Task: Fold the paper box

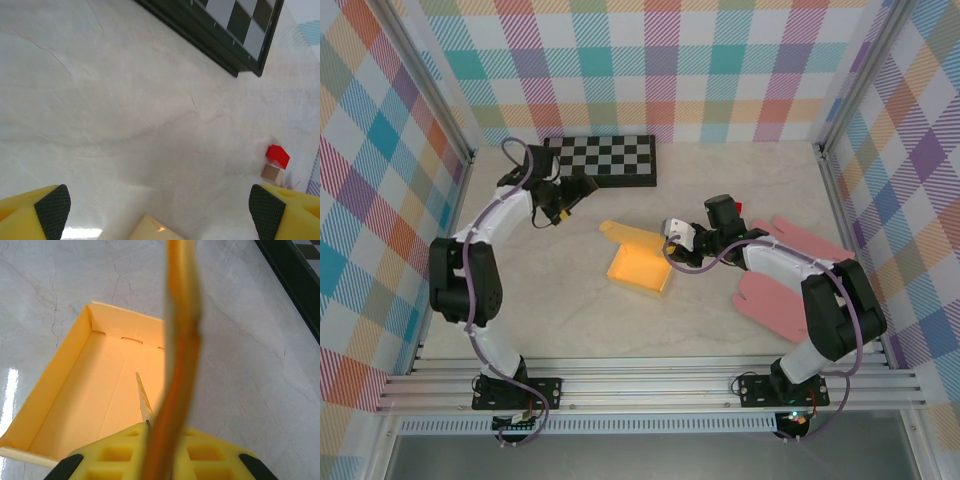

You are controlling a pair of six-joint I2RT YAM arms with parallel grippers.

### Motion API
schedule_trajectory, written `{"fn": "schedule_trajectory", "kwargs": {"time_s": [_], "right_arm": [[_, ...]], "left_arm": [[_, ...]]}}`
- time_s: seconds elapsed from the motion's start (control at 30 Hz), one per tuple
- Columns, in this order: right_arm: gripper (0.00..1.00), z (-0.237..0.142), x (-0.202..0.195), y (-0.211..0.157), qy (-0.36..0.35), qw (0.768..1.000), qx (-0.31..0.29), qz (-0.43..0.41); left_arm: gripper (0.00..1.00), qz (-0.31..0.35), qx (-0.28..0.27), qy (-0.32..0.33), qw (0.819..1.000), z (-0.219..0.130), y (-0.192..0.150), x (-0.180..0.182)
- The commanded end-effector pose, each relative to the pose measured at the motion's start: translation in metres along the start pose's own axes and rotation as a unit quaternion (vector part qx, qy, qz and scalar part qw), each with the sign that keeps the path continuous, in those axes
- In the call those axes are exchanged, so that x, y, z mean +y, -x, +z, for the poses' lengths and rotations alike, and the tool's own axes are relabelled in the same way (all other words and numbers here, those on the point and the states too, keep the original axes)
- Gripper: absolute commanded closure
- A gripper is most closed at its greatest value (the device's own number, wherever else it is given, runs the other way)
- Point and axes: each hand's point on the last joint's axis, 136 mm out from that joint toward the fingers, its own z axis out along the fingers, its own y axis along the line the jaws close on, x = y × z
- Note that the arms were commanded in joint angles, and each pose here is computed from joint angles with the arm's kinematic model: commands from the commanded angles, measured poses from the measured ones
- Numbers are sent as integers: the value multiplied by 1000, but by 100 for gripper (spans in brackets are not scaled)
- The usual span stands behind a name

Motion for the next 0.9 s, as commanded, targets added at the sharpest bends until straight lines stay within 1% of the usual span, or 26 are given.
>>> {"fn": "schedule_trajectory", "kwargs": {"time_s": [0.0, 0.1, 0.2, 0.4, 0.57, 0.63, 0.7, 0.77, 0.87], "right_arm": [[84, 5, 9, -7, 20, 1000, 3, -3], [85, 6, 8, -8, 17, 1000, 7, -2], [87, 6, 5, -11, 10, 1000, 14, -2], [93, 9, -2, -18, -7, 999, 37, 0], [95, 15, -9, -27, -30, 997, 70, 0], [96, 17, -9, -28, -34, 997, 76, -1], [96, 19, -6, -28, -33, 997, 76, -5], [95, 21, 0, -29, -28, 996, 78, -15], [93, 24, 9, -34, -16, 995, 89, -37]], "left_arm": [[6, -15, 56, -34, 998, 8, -32, -43], [6, -9, 83, -21, 996, 26, -59, -46], [7, -5, 107, -10, 994, 36, -80, -46], [7, 8, 135, 18, 991, 27, -113, -48], [7, -6, 133, 38, 990, 12, -126, -51], [7, -21, 127, 50, 990, 9, -131, -50], [7, -36, 130, 46, 990, 9, -138, -53], [10, -43, 132, 36, 990, 10, -145, -58], [17, -21, 115, 52, 992, 10, -147, -53]]}}
